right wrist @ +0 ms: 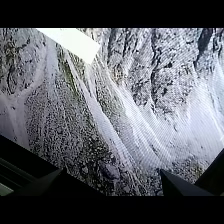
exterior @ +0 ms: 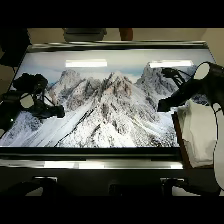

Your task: Fold the shirts.

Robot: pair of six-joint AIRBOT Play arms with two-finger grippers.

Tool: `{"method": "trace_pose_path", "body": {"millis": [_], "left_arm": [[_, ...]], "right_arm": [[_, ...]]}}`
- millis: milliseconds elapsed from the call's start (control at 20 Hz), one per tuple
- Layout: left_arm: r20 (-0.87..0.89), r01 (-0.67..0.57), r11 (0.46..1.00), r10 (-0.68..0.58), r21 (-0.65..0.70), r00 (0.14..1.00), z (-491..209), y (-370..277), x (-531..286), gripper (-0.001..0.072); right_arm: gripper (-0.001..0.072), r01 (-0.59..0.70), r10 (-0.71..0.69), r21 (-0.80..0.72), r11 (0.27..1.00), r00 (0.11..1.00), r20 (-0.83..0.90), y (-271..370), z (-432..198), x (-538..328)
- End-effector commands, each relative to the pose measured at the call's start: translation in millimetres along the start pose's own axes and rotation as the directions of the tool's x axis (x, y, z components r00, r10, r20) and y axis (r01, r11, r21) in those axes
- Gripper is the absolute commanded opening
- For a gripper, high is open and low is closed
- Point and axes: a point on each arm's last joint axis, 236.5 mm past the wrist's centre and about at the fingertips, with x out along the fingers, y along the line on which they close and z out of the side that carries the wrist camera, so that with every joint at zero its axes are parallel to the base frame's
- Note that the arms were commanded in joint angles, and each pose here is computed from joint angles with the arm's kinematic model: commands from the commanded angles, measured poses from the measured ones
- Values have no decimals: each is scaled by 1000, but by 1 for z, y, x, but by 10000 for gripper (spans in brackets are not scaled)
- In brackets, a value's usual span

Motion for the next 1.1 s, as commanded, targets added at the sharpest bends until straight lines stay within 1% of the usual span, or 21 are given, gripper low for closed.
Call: {"method": "trace_pose_path", "body": {"millis": [0, 200, 400, 450, 500, 550, 600, 650, 700, 750, 800, 850, 900, 950, 1000, 1050], "left_arm": [[0, 0, 1000, 0, 0, 1000, 0, 0, 0, 706], [16, 3, 1000, -3, 0, 1000, 4, -1, 1, 706], [130, 24, 1000, -23, -6, 991, 34, -5, 2, 716], [186, 33, 998, -24, -44, 982, 50, 2, -5, 716], [243, 58, 989, -23, -139, 970, 71, 16, -15, 716], [300, 99, 966, -24, -238, 954, 92, 37, -27, 716], [352, 162, 923, -31, -349, 936, 112, 63, -38, 716], [391, 243, 841, -40, -484, 919, 127, 98, -44, 716], [412, 313, 737, -52, -598, 910, 131, 133, -44, 716], [434, 380, 613, -66, -692, 898, 128, 169, -41, 716], [447, 414, 504, -62, -758, 893, 119, 205, -36, 716], [447, 421, 430, -43, -799, 893, 106, 235, -30, 716], [436, 410, 374, -16, -832, 900, 91, 260, -23, 716], [427, 399, 330, 16, -855, 904, 78, 281, -15, 716], [424, 392, 307, 41, -867, 905, 70, 294, -7, 715], [424, 388, 303, 62, -870, 903, 67, 302, 2, 716]], "right_arm": [[669, 12, -12, 0, 1000, 1000, 23, -3, 5, 0], [668, 48, -48, 8, 999, 995, 93, -11, 22, -1], [669, 77, -84, 46, 996, 978, 191, -20, 46, -5], [671, 88, -96, 47, 995, 973, 209, -23, 50, -6], [671, 96, -104, 46, 994, 970, 222, -24, 53, -7], [670, 98, -106, 46, 994, 969, 225, -25, 54, -7], [670, 97, -105, 46, 994, 969, 224, -25, 53, -7], [669, 96, -104, 46, 994, 969, 224, -25, 53, -7], [669, 94, -102, 45, 995, 969, 224, -24, 53, -7], [669, 96, -102, 38, 995, 969, 225, -24, 54, -7], [669, 97, -102, 31, 995, 969, 224, -24, 53, -7], [669, 97, -99, 23, 995, 970, 221, -23, 53, -6], [669, 97, -99, 20, 995, 971, 220, -23, 52, -6], [669, 98, -100, 20, 995, 970, 222, -24, 53, -6], [669, 102, -104, 20, 995, 968, 228, -25, 54, -7], [669, 107, -106, 7, 994, 967, 232, -25, 55, -7]]}}
